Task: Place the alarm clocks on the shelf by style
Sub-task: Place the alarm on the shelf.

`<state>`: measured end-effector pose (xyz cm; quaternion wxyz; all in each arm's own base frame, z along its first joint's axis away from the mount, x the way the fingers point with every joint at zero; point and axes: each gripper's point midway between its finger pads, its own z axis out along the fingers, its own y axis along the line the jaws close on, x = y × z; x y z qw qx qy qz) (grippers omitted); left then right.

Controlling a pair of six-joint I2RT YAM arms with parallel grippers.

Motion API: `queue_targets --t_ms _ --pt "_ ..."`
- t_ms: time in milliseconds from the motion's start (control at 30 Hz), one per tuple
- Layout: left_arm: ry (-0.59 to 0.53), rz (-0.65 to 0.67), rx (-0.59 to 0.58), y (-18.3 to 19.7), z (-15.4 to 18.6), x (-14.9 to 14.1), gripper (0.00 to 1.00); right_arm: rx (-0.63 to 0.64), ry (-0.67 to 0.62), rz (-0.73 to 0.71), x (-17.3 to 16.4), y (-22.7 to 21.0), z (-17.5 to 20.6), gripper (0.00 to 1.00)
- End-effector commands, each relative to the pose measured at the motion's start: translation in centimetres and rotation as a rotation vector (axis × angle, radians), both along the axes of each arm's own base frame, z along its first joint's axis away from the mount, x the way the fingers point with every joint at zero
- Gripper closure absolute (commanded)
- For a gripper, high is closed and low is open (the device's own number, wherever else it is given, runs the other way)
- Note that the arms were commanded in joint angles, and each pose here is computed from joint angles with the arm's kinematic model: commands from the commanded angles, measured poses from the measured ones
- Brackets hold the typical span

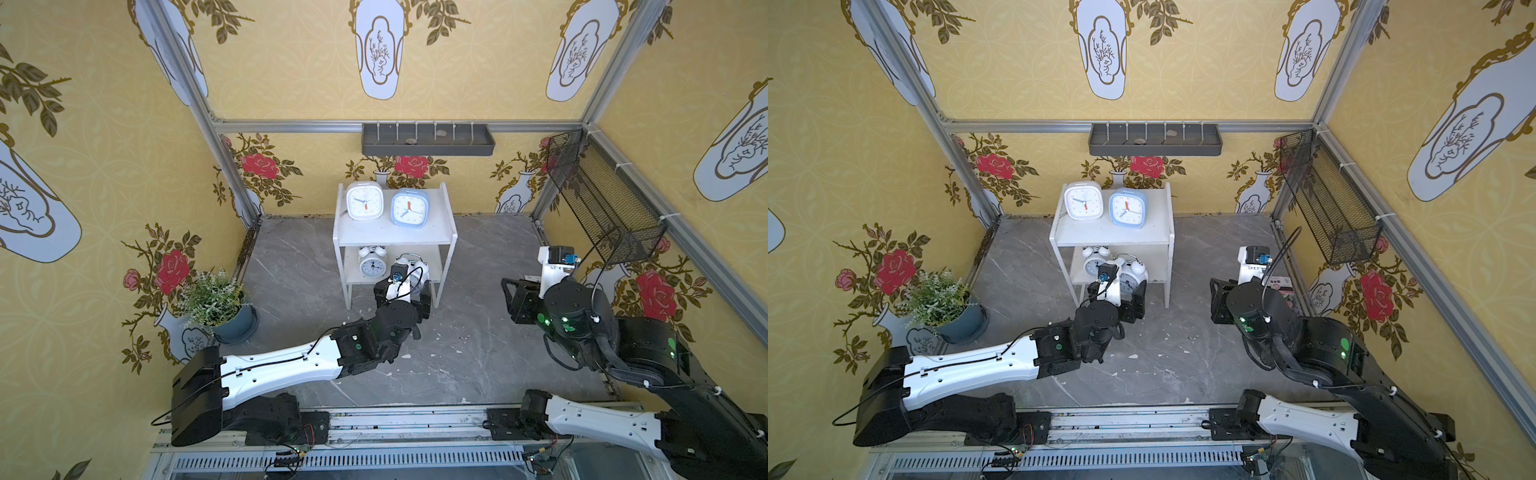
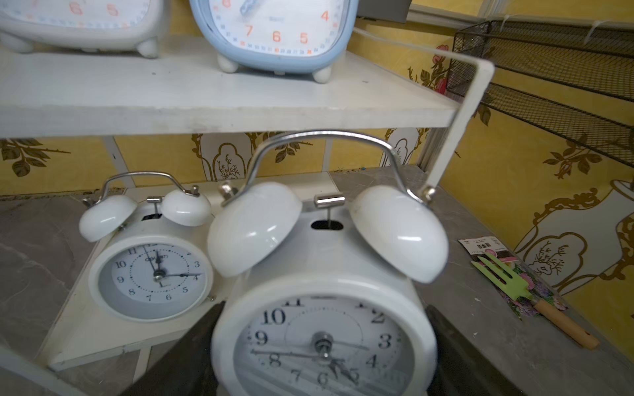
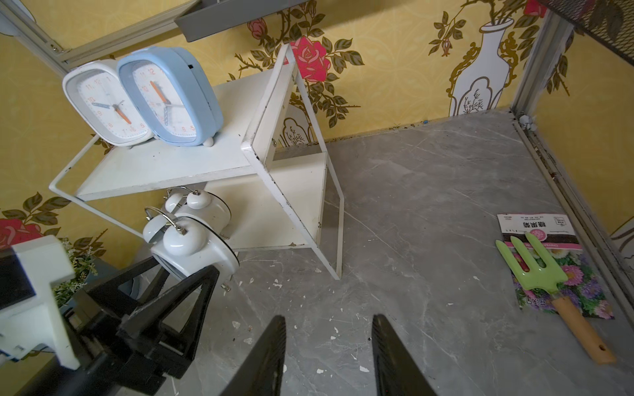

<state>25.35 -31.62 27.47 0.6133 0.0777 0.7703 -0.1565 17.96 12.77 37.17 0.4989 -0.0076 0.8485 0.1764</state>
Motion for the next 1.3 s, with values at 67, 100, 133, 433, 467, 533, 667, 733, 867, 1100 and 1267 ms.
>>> queue_targets --t_ms 67,100,133,433,467,533,667,733,867,1100,1267 --pt "0.027 0.005 -0.025 -1.2 -0.9 0.6 0.31 -0.012 0.001 -0.032 -0.1 -1.1 -0.3 0.58" --pt "0.024 0.004 -0.017 -1.4 -1.0 0.8 0.31 -0.011 0.000 -0.032 -0.2 -1.2 -0.3 0.59" --pt "0.019 0.001 -0.010 -1.5 -1.1 1.0 0.31 -0.011 -0.001 -0.030 -0.2 -1.3 -0.4 0.59" --pt "-0.010 0.018 0.027 -1.7 -2.3 3.3 0.30 0.040 -0.017 -0.016 -0.9 -2.3 -0.3 0.61" --pt "-0.015 0.023 0.030 -1.8 -2.3 3.5 0.30 0.039 -0.020 -0.009 -0.9 -2.3 -0.2 0.61" --pt "-0.032 0.037 0.043 -1.9 -2.1 3.8 0.30 0.038 -0.020 -0.004 -1.0 -2.3 -0.1 0.61" --pt "-0.043 0.062 0.040 -1.9 -2.1 4.5 0.29 0.034 -0.014 0.008 -1.1 -2.1 -0.2 0.62" --pt "-0.055 0.071 0.042 -2.0 -2.0 4.7 0.29 0.032 -0.012 0.012 -1.1 -1.9 -0.3 0.63" --pt "-0.065 0.092 0.043 -1.8 -2.1 5.3 0.29 0.039 -0.015 0.018 -1.1 -1.8 -0.2 0.63" --pt "-0.070 0.108 0.047 -1.6 -2.5 6.2 0.28 0.043 -0.019 0.022 -1.2 -2.0 0.1 0.63" --pt "-0.082 0.115 0.056 -2.0 -2.6 6.6 0.29 0.052 -0.018 0.026 -1.4 -2.3 0.1 0.63"
